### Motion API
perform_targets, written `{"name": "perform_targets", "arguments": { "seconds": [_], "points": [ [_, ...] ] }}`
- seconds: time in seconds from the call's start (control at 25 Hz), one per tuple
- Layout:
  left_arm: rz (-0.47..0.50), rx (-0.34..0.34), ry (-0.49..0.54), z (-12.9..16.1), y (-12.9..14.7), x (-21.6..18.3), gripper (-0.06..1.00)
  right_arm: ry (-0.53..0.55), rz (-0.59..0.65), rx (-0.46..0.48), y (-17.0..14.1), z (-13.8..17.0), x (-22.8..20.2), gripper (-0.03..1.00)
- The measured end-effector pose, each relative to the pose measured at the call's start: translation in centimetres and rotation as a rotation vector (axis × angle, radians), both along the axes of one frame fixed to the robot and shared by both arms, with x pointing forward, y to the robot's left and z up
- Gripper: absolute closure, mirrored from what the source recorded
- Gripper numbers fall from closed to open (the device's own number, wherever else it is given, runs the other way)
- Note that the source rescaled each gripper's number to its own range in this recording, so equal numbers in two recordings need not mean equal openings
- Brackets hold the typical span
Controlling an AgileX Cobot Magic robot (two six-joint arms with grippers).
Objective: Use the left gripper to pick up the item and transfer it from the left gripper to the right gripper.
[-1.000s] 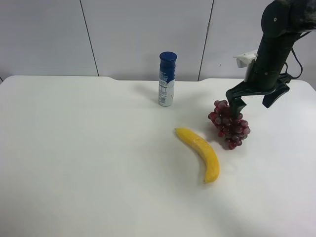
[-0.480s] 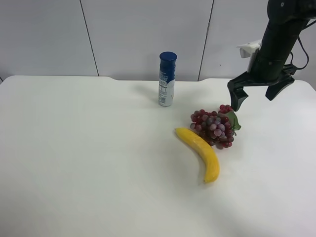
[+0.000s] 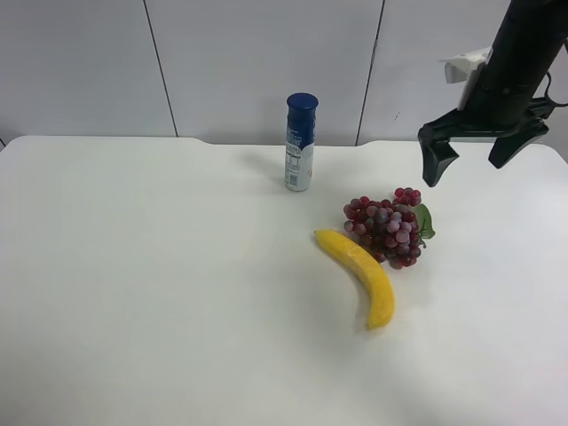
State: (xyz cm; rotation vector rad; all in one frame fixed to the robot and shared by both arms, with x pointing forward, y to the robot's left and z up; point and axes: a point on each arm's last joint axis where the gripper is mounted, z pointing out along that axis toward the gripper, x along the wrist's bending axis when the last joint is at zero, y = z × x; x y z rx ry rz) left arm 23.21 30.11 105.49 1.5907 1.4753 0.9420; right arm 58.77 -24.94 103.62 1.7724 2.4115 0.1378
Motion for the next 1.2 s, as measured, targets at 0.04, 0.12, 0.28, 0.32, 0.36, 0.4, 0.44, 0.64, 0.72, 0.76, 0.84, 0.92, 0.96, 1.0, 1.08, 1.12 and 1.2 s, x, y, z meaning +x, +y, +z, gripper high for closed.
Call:
{"name": "perform_targets", "arguments": {
  "seconds": [0.04, 0.12, 0.28, 0.32, 0.36, 0.4, 0.44, 0.64, 0.72, 0.76, 0.84, 0.92, 0.96, 1.0, 1.08, 1.12, 1.2],
  "points": [
    [0.0, 0.0, 0.0, 0.0, 0.0, 0.0, -0.05, -0.007, -0.002, 0.006, 0.0, 0.6, -0.3, -0.03],
    [0.0, 0.0, 0.0, 0.0, 0.0, 0.0, -0.05, -0.023, -0.005, 0.019, 0.0, 1.8, -1.0, -0.03],
    [0.0, 0.0, 0.0, 0.0, 0.0, 0.0, -0.05, -0.075, -0.008, 0.052, -0.1, 4.8, -2.9, -0.03],
    [0.0, 0.0, 0.0, 0.0, 0.0, 0.0, -0.05, -0.099, -0.007, 0.056, -0.2, 5.6, -3.4, -0.03],
    [0.0, 0.0, 0.0, 0.0, 0.0, 0.0, -0.05, -0.125, -0.007, 0.06, -0.3, 6.5, -4.0, -0.03],
    [0.0, 0.0, 0.0, 0.0, 0.0, 0.0, -0.05, -0.147, -0.006, 0.063, -0.3, 7.2, -4.4, -0.03],
    [0.0, 0.0, 0.0, 0.0, 0.0, 0.0, -0.05, -0.174, -0.006, 0.067, -0.4, 8.0, -5.1, -0.03],
    [0.0, 0.0, 0.0, 0.0, 0.0, 0.0, -0.05, -0.328, -0.004, 0.112, -0.8, 12.6, -8.9, -0.03],
    [0.0, 0.0, 0.0, 0.0, 0.0, 0.0, -0.05, -0.391, -0.002, 0.122, -1.1, 14.2, -10.7, -0.03],
    [0.0, 0.0, 0.0, 0.0, 0.0, 0.0, -0.05, -0.425, -0.002, 0.127, -1.2, 15.1, -11.7, -0.03],
    [0.0, 0.0, 0.0, 0.0, 0.0, 0.0, -0.05, -0.485, -0.003, 0.138, -1.5, 16.5, -13.5, -0.03],
    [0.0, 0.0, 0.0, 0.0, 0.0, 0.0, -0.05, -0.549, -0.003, 0.15, -1.8, 17.7, -15.6, -0.03],
    [0.0, 0.0, 0.0, 0.0, 0.0, 0.0, -0.05, -0.573, -0.002, 0.154, -2.0, 18.1, -16.7, -0.03],
    [0.0, 0.0, 0.0, 0.0, 0.0, 0.0, -0.05, -0.583, -0.002, 0.156, -2.1, 18.0, -17.7, -0.03],
    [0.0, 0.0, 0.0, 0.0, 0.0, 0.0, -0.05, -0.6, -0.001, 0.159, -2.5, 17.4, -20.1, -0.03],
    [0.0, 0.0, 0.0, 0.0, 0.0, 0.0, -0.05, -0.592, -0.001, 0.158, -2.6, 16.7, -21.0, -0.03],
    [0.0, 0.0, 0.0, 0.0, 0.0, 0.0, -0.05, -0.581, -0.002, 0.157, -2.9, 15.0, -23.0, -0.03]
  ]
}}
